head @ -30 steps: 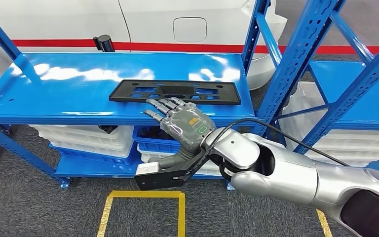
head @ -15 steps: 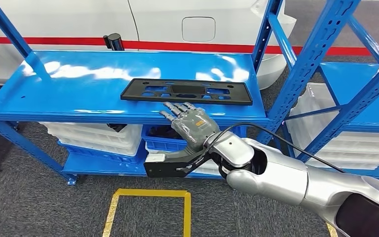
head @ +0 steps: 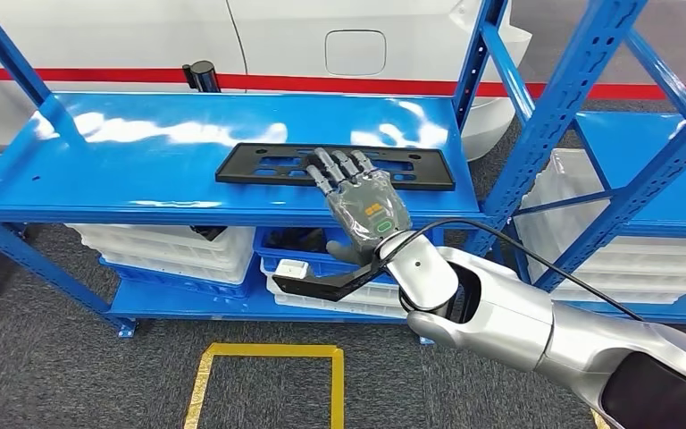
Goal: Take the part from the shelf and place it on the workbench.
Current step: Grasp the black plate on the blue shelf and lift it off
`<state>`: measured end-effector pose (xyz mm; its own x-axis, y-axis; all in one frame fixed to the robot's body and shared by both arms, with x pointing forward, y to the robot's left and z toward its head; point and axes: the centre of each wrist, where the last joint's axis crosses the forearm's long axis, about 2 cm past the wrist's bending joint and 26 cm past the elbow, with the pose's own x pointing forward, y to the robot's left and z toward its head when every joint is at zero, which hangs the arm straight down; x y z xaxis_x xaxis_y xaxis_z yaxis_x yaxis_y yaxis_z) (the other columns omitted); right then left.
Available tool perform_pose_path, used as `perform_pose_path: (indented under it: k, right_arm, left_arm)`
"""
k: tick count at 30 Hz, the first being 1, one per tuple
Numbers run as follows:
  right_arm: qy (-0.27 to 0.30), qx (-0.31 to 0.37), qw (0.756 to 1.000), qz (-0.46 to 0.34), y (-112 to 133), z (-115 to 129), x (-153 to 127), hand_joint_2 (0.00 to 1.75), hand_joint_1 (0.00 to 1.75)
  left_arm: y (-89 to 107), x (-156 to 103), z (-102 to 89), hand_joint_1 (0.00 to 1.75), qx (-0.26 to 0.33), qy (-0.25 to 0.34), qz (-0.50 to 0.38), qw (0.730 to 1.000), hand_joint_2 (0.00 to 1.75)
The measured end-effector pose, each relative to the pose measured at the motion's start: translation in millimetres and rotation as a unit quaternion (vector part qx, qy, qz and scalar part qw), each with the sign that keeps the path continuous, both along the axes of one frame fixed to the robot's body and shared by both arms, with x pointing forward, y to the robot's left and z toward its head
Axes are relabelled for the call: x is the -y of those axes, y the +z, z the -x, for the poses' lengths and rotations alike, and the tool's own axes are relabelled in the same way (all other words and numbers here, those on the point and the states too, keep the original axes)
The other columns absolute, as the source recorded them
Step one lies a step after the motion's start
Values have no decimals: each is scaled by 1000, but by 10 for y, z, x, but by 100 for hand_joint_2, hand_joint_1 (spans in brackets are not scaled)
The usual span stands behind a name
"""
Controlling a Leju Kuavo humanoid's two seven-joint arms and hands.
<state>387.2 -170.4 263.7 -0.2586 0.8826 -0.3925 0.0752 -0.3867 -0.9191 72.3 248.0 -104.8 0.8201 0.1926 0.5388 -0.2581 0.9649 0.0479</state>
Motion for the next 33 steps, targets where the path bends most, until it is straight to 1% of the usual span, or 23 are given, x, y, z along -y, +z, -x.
perform_pose_path:
  k: [7, 11, 22, 27, 33]
  right_arm:
    - [-26, 20, 999, 5, -50, -24, 92, 175, 0]
    - [-37, 13, 999, 6, -120, -18, 153, 175, 0]
    - [-62, 5, 998, 5, -87, -62, 256, 175, 0]
    - [-68, -8, 998, 8, -161, -37, 280, 175, 0]
    - [-76, -16, 997, 7, -146, -51, 311, 175, 0]
  left_arm:
    - [-1, -8, 2, 0, 0, -4, -2, 1000, 0]
    - [-2, -7, 8, 0, -1, -7, -2, 1000, 0]
    - [-2, -15, 1, 0, 3, -15, 2, 1000, 0]
    - [-5, -22, 13, 0, 2, -16, 1, 1000, 0]
    - [-4, -28, 4, 0, 2, -16, 2, 1000, 0]
